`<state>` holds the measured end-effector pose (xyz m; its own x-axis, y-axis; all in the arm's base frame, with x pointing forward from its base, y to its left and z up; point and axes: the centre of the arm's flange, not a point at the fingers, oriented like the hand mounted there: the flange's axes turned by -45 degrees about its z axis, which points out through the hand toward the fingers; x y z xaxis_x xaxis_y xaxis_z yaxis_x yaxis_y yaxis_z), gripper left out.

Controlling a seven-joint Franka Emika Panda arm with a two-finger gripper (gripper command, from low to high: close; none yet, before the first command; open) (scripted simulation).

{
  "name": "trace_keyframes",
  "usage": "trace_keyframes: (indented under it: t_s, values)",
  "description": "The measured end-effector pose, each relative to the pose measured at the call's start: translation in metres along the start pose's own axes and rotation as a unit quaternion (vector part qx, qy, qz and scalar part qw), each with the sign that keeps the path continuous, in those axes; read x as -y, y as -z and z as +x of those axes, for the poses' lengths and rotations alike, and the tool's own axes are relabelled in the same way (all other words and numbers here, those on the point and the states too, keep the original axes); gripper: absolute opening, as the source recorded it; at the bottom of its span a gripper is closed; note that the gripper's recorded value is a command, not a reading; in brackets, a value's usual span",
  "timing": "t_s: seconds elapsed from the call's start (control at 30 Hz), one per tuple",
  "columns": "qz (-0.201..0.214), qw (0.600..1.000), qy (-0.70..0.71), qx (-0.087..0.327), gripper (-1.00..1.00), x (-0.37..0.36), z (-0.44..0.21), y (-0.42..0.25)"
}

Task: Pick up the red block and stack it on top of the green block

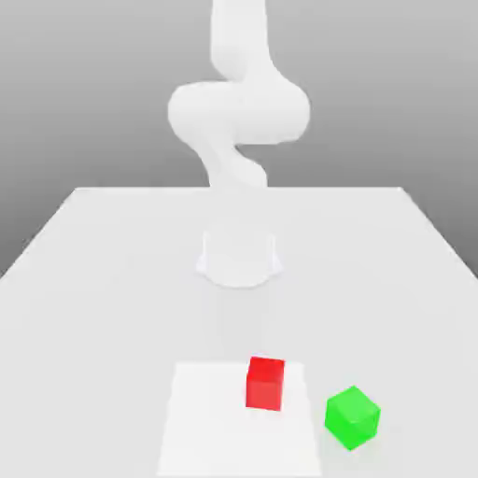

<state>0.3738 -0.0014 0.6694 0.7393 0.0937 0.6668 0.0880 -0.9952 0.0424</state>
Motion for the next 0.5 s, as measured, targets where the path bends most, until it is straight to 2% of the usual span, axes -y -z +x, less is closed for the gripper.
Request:
trace_keyframes:
  t_s: [0.23, 0.5]
  values:
    - [0.051, 0.982, 0.156, 0.089, 0.00, 0.009, -0.044, -0.131]
    - [0.118, 0.920, 0.330, 0.175, 0.00, 0.034, -0.131, -0.247]
